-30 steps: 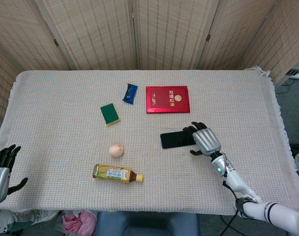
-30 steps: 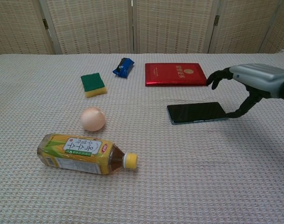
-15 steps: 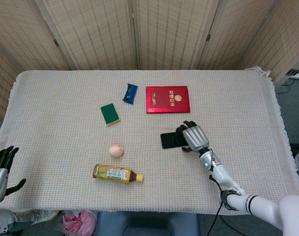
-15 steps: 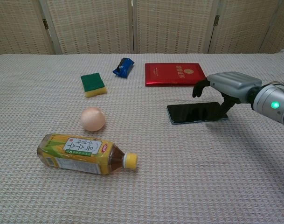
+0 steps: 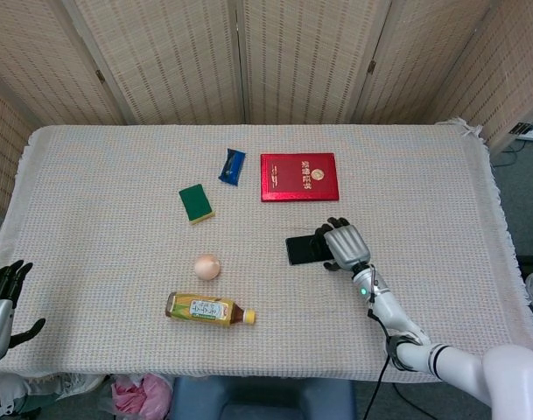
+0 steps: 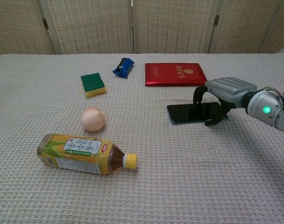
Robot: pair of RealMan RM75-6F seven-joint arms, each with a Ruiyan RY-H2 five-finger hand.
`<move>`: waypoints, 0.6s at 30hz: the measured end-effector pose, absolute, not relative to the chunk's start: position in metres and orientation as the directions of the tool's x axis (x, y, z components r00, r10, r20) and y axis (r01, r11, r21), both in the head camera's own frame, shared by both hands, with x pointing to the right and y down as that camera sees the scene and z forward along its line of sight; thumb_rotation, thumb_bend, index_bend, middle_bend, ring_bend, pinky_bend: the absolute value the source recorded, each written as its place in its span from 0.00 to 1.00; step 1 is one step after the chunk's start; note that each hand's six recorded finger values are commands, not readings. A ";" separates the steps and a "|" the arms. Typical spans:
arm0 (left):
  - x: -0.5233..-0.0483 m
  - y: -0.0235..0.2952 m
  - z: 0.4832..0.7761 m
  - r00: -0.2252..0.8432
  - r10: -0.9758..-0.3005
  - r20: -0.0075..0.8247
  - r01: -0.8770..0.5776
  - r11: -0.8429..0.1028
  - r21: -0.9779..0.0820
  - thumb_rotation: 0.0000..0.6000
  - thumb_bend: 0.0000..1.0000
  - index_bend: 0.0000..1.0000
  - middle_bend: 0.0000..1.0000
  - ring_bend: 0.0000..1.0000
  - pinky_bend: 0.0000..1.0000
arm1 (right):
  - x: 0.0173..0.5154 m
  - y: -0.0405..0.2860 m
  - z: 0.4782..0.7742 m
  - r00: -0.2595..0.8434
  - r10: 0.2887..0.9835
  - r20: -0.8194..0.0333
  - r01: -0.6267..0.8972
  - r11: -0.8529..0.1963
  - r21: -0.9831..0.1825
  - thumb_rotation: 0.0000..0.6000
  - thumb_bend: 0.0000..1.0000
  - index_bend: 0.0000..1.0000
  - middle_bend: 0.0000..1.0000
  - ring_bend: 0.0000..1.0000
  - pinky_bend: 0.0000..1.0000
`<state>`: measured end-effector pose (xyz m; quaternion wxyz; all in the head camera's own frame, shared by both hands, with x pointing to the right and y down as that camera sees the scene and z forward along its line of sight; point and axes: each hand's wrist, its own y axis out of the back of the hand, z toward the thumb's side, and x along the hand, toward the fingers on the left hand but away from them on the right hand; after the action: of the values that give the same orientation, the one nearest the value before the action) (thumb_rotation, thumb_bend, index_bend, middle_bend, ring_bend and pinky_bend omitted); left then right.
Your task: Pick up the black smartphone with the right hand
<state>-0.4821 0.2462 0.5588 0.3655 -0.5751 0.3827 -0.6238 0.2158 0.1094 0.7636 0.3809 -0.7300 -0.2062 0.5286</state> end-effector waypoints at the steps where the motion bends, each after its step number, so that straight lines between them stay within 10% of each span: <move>1: -0.482 0.246 0.559 -0.071 -0.896 0.438 0.016 -0.440 -0.898 1.00 0.20 0.11 0.09 0.11 0.18 | 0.216 0.109 0.764 0.355 0.704 -0.616 -0.103 -0.625 -0.774 1.00 0.10 0.36 0.33 0.18 0.22; 11: -0.483 0.247 0.559 -0.074 -0.897 0.436 0.017 -0.438 -0.899 1.00 0.20 0.11 0.09 0.11 0.18 | 0.213 0.109 0.769 0.354 0.694 -0.628 -0.119 -0.632 -0.766 1.00 0.12 0.39 0.35 0.20 0.23; 18: -0.485 0.247 0.559 -0.077 -0.897 0.435 0.017 -0.438 -0.899 1.00 0.20 0.11 0.09 0.11 0.18 | 0.210 0.107 0.770 0.353 0.687 -0.635 -0.123 -0.638 -0.760 1.00 0.31 0.40 0.36 0.22 0.24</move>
<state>-0.4846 0.2468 0.5593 0.3654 -0.5727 0.3842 -0.6253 0.2097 0.1065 0.7704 0.3790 -0.7300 -0.1931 0.5349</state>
